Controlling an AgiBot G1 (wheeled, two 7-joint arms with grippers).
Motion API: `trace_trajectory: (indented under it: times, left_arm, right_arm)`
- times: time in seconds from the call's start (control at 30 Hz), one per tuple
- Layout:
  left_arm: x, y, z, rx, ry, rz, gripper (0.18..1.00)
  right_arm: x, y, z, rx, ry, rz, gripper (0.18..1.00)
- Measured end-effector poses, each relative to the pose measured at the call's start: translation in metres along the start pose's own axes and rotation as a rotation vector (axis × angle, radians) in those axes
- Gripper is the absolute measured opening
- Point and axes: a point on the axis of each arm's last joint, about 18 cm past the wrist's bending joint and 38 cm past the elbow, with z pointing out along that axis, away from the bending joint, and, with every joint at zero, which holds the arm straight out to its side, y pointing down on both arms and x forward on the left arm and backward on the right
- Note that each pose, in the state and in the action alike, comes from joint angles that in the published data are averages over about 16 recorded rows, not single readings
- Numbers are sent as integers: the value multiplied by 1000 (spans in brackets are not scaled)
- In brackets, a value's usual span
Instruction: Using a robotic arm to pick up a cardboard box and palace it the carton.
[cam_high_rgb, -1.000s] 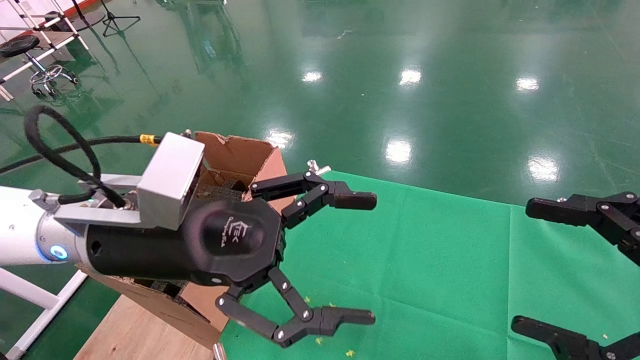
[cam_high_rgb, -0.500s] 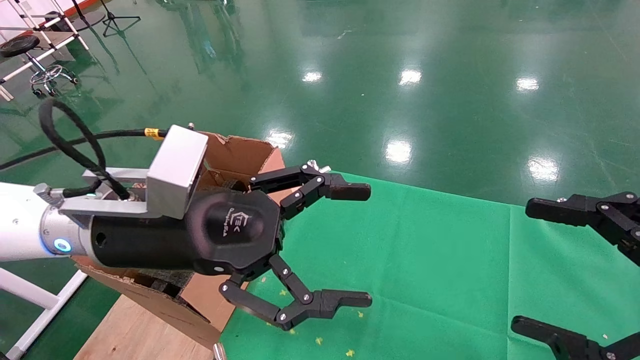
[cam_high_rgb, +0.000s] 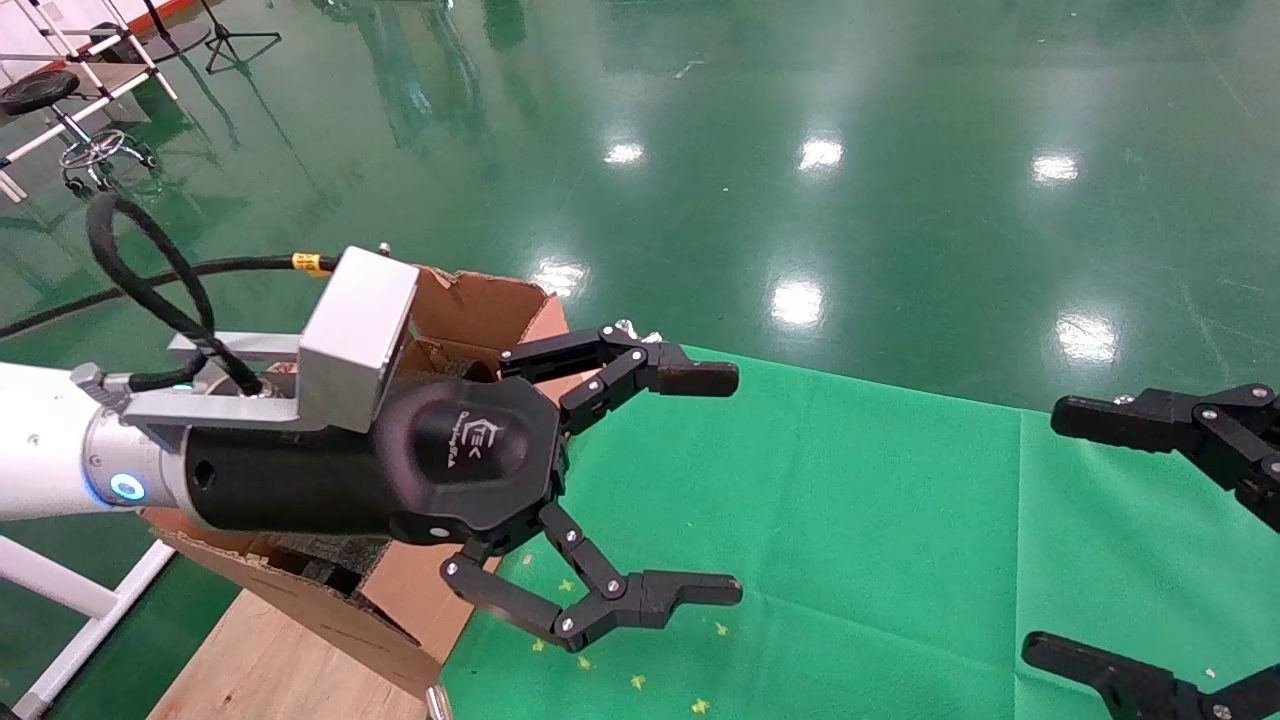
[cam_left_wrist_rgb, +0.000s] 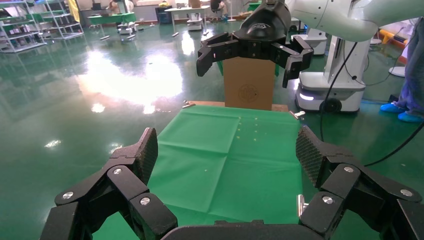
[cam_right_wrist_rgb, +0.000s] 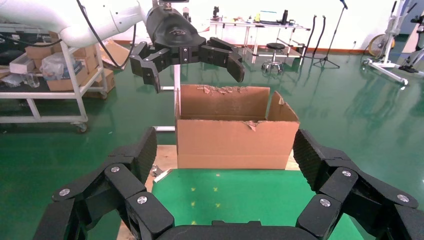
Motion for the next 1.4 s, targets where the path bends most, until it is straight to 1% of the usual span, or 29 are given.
trace_trajectory:
  times: [1.4]
  left_arm:
    - [-1, 0, 0, -3, -4, -1, 1000]
  right_arm:
    - [0, 0, 0, 0, 0, 0, 1001]
